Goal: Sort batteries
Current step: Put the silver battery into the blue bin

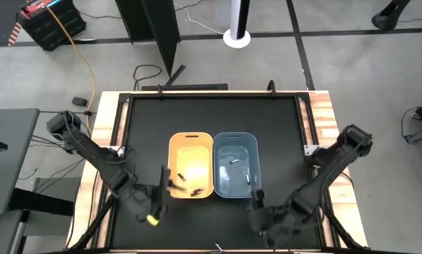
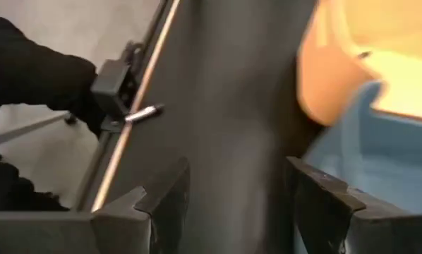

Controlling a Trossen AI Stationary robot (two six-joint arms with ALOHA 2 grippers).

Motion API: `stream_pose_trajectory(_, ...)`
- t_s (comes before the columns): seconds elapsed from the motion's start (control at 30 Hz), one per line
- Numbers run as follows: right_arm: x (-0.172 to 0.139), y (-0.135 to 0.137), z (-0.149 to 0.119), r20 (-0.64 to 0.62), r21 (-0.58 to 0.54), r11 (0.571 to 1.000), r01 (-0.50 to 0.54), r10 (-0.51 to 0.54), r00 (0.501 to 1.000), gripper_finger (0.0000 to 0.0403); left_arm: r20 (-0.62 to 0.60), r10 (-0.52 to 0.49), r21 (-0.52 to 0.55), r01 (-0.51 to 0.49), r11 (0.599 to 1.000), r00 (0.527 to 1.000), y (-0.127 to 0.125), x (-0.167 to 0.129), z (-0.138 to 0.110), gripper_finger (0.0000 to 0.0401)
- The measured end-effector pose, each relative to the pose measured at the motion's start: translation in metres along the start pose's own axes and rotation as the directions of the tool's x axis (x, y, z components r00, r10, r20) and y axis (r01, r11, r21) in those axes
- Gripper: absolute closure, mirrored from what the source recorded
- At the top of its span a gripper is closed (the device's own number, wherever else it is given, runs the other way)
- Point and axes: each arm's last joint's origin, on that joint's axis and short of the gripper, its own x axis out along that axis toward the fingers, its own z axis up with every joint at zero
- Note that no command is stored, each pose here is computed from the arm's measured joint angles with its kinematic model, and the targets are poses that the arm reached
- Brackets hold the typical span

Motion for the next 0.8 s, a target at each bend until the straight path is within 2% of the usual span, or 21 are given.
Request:
stream_pose_trajectory(0.1,0.018,0.019,-0.010,0.000,0.007,1.000,-0.017,0.017,1.000,0.0162,0.004,-0.125,0.024,0.125,0.992,0.992,-0.022,0.006,-0.005,0.0218)
stream_pose_trajectory(0.23,0.040,0.041,-0.017,-0.004,-0.010,1.000,-0.024,0.024,1.000,0.0162,0.009,-0.204,0.008,0.204,0.979,0.979,-0.052,0.023,-0.018,0.0218)
stream_pose_trajectory(0.43,0.070,0.068,-0.015,-0.029,-0.040,0.999,-0.016,0.015,0.999,0.0162,0.069,-0.235,-0.019,0.237,0.971,0.969,-0.090,0.049,-0.032,0.0218)
stream_pose_trajectory(0.8,0.118,0.093,-0.027,-0.051,-0.067,0.997,0.040,-0.044,0.998,0.0163,0.000,-0.214,0.044,0.214,0.976,0.977,-0.135,0.099,-0.043,0.0218)
